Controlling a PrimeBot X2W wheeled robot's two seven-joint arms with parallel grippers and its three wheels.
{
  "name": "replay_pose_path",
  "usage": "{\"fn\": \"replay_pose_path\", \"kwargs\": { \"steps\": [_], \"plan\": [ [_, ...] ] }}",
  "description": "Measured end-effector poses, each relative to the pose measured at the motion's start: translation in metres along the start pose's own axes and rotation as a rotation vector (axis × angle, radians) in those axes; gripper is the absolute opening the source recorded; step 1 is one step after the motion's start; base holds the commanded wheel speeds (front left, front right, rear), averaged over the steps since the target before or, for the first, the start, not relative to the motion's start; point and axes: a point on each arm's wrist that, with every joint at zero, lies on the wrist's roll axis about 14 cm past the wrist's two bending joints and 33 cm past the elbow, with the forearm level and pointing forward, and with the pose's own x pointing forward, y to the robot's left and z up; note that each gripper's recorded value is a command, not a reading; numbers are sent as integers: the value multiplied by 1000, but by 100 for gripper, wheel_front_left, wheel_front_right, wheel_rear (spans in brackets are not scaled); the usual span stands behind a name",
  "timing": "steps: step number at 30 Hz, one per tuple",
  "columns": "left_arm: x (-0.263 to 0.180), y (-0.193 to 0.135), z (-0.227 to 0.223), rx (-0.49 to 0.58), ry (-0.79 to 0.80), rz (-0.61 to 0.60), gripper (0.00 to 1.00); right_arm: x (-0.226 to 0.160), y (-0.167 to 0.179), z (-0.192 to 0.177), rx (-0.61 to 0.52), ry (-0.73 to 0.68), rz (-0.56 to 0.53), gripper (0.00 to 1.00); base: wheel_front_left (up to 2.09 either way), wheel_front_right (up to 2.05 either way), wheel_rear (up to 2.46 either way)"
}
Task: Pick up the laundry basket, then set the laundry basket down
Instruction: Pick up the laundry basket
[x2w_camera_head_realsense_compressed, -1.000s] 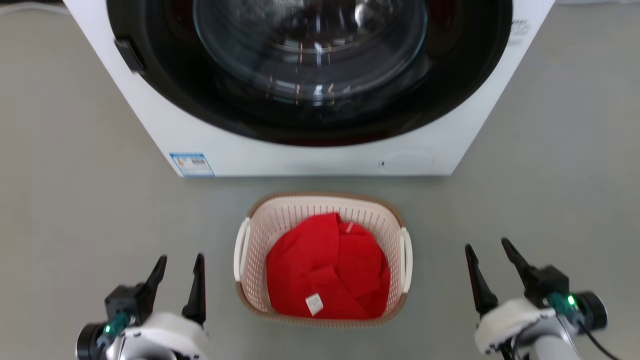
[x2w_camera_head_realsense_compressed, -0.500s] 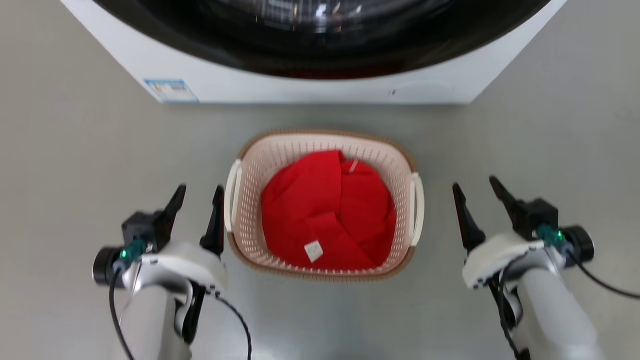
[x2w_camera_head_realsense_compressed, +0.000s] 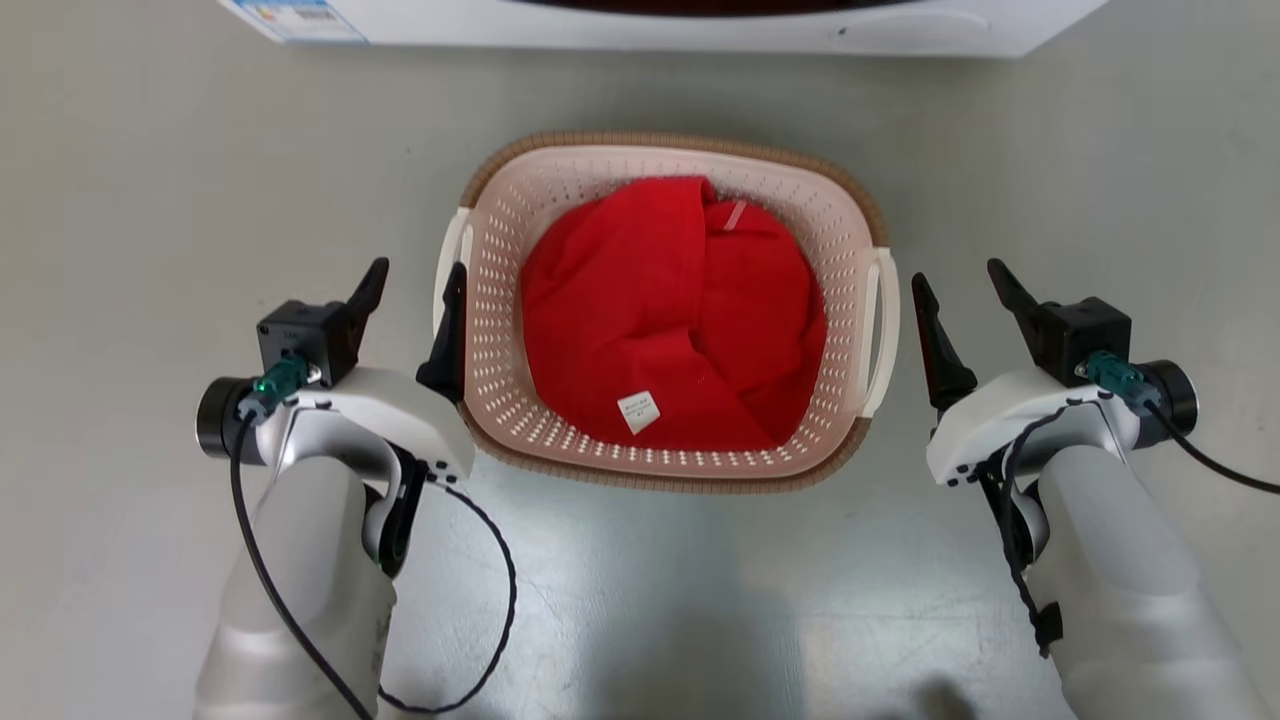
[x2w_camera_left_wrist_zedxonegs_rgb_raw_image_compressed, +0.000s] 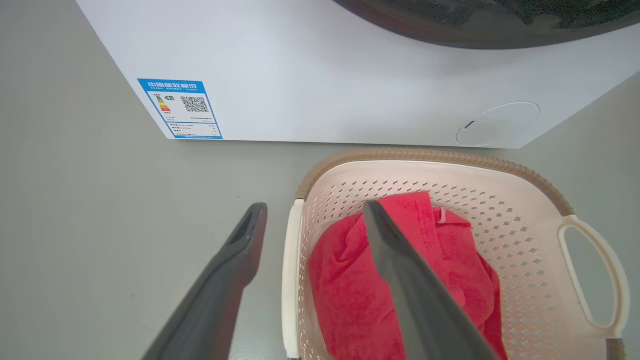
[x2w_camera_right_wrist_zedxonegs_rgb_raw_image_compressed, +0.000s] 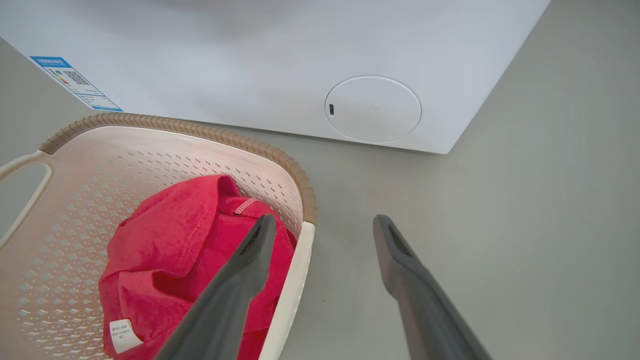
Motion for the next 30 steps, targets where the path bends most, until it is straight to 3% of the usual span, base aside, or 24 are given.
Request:
{"fn": "replay_pose_path", "kwargs": {
  "steps": [21,30],
  "plan": [
    [32,8,-53,-12,132,17,100,16,-9,-54,23,118,-16,100,0,0,0],
    [29,14,-49,-11,129,34,100,20,5,-49,31,106,24,100,0,0,0]
  ]
}}
